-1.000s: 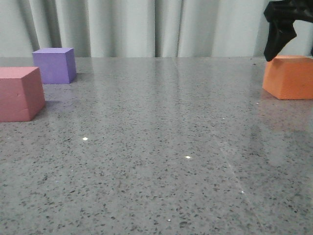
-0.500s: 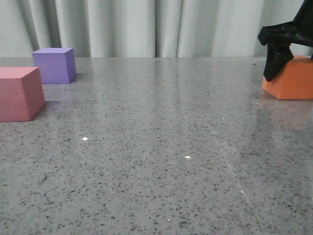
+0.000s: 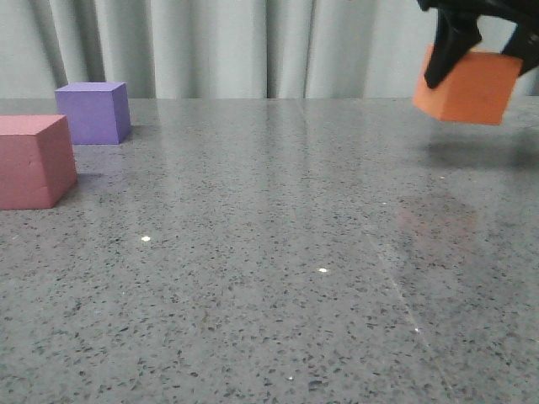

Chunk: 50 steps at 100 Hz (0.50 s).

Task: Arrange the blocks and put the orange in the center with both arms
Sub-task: 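Carry the orange cube toward the table center and lower it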

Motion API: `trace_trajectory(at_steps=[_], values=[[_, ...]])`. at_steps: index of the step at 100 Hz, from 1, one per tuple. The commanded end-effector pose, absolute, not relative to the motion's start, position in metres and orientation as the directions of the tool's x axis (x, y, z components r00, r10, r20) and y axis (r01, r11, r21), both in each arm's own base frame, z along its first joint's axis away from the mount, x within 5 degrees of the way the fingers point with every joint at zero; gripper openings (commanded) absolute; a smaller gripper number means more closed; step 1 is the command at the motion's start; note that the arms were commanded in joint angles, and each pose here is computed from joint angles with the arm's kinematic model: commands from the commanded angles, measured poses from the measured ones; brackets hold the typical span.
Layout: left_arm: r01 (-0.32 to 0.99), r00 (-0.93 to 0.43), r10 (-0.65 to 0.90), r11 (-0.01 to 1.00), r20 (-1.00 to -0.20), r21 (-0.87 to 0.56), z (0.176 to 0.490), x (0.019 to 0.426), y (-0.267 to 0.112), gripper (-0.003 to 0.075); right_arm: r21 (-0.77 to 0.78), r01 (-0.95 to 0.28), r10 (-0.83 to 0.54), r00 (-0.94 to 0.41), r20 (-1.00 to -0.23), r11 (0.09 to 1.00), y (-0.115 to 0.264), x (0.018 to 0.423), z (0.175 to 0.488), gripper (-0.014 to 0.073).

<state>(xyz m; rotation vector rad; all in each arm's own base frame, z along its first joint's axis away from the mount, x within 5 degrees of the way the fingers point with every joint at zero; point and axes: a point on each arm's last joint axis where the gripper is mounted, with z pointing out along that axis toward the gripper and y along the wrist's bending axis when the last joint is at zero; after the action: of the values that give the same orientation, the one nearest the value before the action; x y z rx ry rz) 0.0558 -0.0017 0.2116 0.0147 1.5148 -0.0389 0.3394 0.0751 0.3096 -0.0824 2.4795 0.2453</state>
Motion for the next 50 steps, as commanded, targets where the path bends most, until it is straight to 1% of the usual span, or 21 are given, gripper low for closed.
trace_trajectory(at_steps=[1, 22, 39, 50], values=[[0.045, 0.112, -0.026, 0.999, -0.993, -0.021, 0.202, 0.055, -0.002, -0.0019, 0.217, -0.147, 0.042, -0.730, -0.682, 0.965, 0.092, 0.330, 0.350, 0.0324], [0.045, 0.112, -0.026, 0.999, -0.993, -0.021, 0.202, 0.055, -0.002, -0.0019, 0.286, -0.164, 0.091, -0.704, -0.704, 0.944, 0.131, 0.327, 0.366, 0.0324], [0.045, 0.112, -0.026, 0.999, -0.993, -0.021, 0.202, 0.055, -0.002, -0.0019, 0.289, -0.162, 0.092, -0.711, -0.698, 0.944, 0.163, 0.333, 0.364, 0.0324], [0.045, 0.112, -0.026, 0.999, -0.993, -0.021, 0.202, 0.055, -0.002, -0.0019, 0.289, -0.158, 0.087, -0.727, -0.682, 0.944, 0.185, 0.337, 0.357, 0.0319]])
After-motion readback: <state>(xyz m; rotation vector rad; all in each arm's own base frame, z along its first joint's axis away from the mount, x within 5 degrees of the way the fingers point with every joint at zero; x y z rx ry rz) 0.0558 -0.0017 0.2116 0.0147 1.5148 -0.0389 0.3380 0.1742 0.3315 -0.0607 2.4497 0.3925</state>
